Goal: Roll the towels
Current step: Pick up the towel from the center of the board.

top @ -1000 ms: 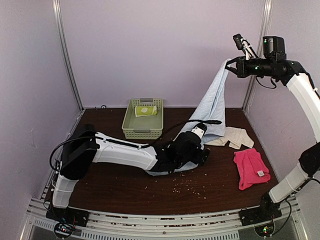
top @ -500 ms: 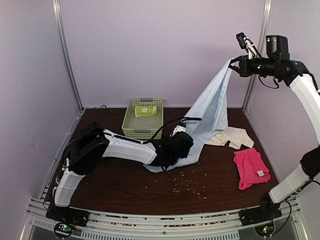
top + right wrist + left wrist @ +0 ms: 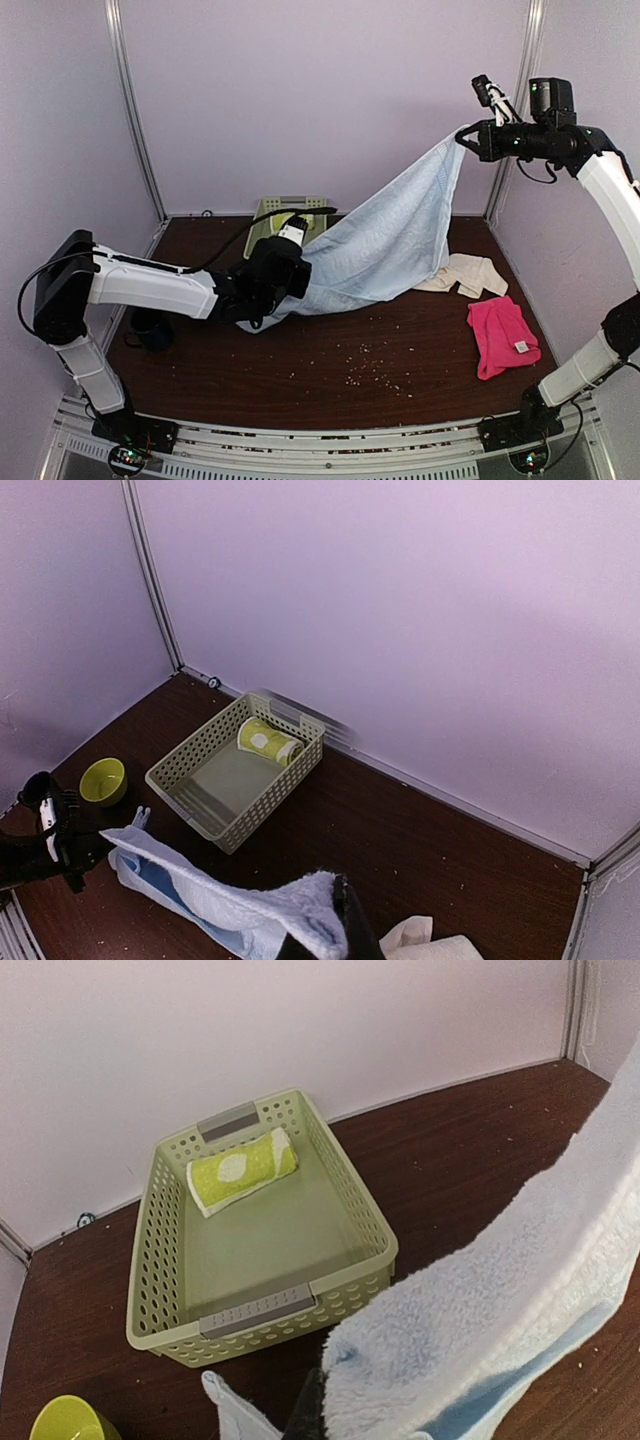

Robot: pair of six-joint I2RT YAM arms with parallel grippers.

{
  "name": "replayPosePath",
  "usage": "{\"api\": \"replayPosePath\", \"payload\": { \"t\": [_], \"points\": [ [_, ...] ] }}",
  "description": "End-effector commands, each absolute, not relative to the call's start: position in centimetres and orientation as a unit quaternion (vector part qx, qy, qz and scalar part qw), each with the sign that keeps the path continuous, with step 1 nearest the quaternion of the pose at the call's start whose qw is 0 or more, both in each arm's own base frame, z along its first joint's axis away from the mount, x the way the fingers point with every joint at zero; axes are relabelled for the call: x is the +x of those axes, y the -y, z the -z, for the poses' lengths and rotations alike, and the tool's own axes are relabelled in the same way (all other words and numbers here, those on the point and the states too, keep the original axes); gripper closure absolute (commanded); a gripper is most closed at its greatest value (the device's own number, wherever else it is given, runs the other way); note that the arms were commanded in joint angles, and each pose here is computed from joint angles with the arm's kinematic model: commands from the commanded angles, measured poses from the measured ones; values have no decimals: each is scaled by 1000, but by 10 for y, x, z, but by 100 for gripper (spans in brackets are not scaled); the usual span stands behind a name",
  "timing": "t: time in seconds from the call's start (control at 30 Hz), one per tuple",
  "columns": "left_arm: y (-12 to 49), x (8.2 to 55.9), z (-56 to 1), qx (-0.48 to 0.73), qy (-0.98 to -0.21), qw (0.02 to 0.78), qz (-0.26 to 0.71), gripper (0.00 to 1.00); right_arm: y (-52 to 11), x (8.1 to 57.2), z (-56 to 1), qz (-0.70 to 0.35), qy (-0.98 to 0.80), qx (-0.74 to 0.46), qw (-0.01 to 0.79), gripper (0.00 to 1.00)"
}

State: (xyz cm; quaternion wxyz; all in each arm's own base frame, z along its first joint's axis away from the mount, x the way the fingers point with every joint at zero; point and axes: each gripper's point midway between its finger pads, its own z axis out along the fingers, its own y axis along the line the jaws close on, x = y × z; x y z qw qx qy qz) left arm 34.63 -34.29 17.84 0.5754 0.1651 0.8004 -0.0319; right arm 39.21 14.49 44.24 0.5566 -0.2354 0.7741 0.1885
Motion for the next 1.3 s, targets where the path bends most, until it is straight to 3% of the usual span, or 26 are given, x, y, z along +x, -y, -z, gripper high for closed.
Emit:
{"api": "replayPosePath", "payload": {
  "t": [0.0, 0.2, 0.33, 0.53, 0.7, 0.77, 0.9, 1.0, 1.13, 1.2, 1.27],
  "points": [
    [342, 334, -247, 206, -771, 601, 44, 100, -135, 378, -469, -164, -751, -238, 594, 100],
    [267, 303, -382, 143, -724, 674, 36, 100, -118, 378, -476, -132, -750, -207, 614, 100],
    [244, 276, -429, 163, -693, 698, 78, 100, -116, 370, -490, -133, -737, -210, 628, 100],
    [281, 245, -414, 338, -703, 616, 114, 98, -153, 327, -506, -228, -679, -300, 630, 100],
    [262, 255, -362, 366, -746, 557, 4, 100, -157, 317, -468, -240, -688, -316, 608, 100],
    [270, 243, -367, 380, -745, 547, 39, 100, -163, 304, -459, -251, -684, -345, 591, 100],
    [285, 214, -406, 361, -689, 617, 122, 100, -154, 294, -463, -222, -679, -337, 613, 100],
    [267, 246, -402, 313, -708, 633, 1, 100, -144, 306, -464, -195, -691, -313, 622, 100],
    [298, 188, -471, 308, -645, 696, 66, 100, -145, 302, -485, -207, -678, -305, 636, 100],
    [290, 213, -447, 287, -656, 698, -1, 100, -142, 308, -489, -199, -671, -292, 652, 100],
    [279, 271, -377, 291, -709, 637, -86, 100, -128, 339, -474, -160, -693, -247, 658, 100]
  ]
}}
